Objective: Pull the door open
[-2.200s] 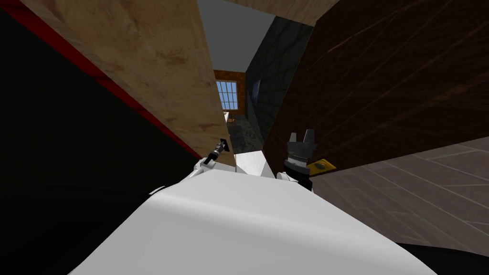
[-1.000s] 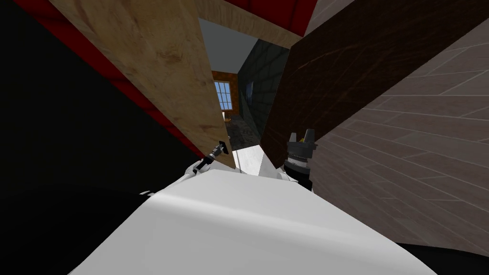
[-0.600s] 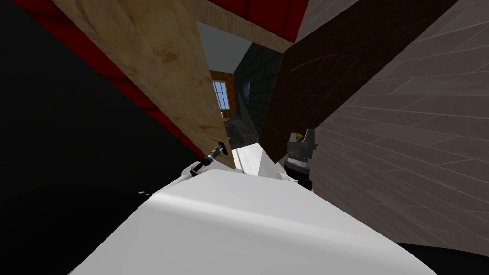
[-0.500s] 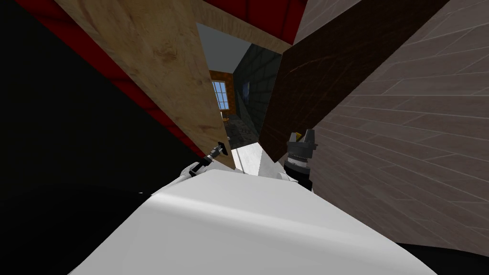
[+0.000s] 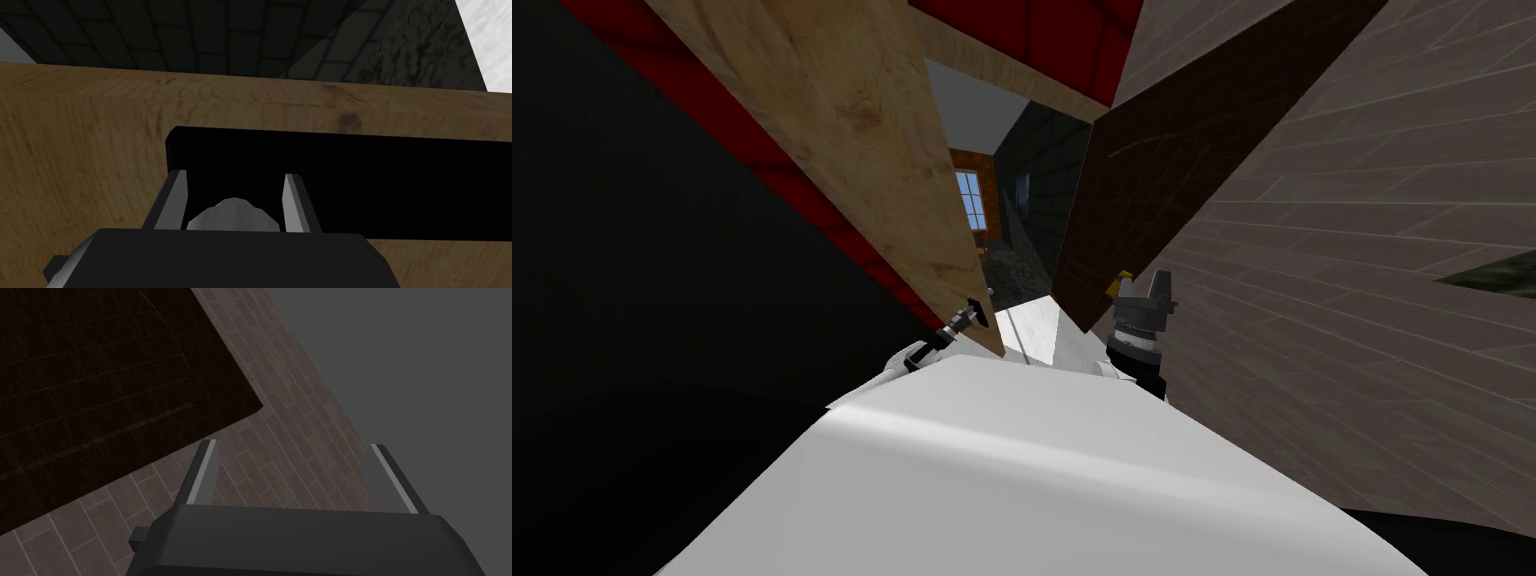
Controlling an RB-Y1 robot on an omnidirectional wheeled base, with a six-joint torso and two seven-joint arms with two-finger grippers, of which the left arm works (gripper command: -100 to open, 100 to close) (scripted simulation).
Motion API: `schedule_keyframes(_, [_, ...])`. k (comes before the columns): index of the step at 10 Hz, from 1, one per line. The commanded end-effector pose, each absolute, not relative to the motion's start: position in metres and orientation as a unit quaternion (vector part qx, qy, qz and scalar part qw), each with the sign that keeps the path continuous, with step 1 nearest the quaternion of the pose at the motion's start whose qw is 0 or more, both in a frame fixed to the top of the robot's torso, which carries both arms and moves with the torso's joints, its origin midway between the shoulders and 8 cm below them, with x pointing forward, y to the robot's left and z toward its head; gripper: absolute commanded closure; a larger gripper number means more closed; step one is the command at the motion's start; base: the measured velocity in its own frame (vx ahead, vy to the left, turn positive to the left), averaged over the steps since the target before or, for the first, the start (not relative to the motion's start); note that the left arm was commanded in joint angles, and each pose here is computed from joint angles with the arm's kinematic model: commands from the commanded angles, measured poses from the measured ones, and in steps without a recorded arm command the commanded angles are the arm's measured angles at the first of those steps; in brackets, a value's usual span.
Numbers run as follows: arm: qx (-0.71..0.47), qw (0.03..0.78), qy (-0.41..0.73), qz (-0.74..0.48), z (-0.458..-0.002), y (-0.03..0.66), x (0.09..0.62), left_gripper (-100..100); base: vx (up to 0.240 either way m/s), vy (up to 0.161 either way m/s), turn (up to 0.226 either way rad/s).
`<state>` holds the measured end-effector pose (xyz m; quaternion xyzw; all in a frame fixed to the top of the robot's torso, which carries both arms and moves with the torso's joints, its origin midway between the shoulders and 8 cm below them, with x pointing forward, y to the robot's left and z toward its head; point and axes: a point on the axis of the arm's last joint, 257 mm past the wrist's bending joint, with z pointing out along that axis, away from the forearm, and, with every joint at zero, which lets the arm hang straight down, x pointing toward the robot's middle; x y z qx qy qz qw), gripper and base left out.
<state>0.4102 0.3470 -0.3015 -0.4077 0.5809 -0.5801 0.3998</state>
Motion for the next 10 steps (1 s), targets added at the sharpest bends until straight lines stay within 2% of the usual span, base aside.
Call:
schedule_keyframes(1, [-0.406,0.399,0.582,-0.581,-0.301,0.349,0.408,100,-0.162,0.099,-0.114])
schedule_keyframes(10, [-0.389,0.389,0.591,-0.591,-0.296,0.360,0.396,100,-0.168,0.119,-0.119])
